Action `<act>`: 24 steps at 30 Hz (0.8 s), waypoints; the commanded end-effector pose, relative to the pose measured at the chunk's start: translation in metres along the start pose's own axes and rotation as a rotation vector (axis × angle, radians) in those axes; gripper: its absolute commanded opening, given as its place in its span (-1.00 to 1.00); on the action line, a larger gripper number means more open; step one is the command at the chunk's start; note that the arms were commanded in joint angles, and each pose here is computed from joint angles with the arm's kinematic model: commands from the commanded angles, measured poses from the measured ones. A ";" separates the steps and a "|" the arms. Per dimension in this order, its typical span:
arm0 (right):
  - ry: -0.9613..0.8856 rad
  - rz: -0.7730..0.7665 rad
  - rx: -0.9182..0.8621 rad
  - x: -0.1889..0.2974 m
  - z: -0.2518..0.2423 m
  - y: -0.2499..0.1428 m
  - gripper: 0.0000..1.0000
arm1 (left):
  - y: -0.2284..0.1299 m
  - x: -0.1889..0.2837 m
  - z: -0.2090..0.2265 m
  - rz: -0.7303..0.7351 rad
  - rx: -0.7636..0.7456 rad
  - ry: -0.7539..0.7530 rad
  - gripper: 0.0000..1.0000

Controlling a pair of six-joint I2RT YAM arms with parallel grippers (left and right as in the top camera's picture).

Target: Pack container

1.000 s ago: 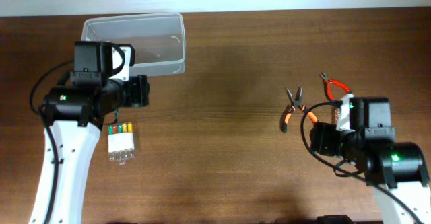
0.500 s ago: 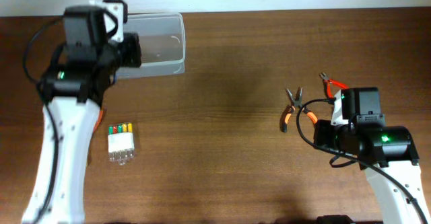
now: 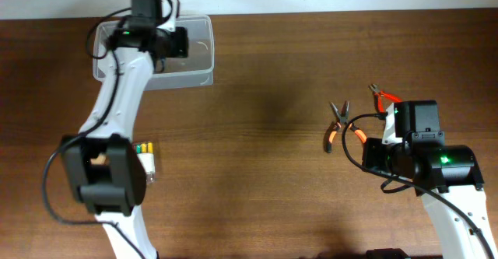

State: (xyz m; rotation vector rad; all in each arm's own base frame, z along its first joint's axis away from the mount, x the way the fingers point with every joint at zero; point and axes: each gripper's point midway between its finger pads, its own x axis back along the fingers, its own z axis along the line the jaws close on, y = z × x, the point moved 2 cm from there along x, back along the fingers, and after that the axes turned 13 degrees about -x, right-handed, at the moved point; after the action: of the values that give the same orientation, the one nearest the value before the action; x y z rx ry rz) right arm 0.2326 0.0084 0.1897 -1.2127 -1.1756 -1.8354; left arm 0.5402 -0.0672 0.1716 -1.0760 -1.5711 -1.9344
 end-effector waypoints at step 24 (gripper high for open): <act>0.010 -0.023 0.020 0.005 0.004 0.006 -0.92 | -0.065 -0.052 -0.142 0.300 -0.100 -0.284 -0.96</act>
State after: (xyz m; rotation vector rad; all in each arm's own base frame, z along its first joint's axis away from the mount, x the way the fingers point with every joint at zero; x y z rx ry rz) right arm 0.2334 0.0084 0.1899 -1.2079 -1.1805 -1.8345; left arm 0.4935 -0.1612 0.0753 -1.4941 -1.3382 -1.7602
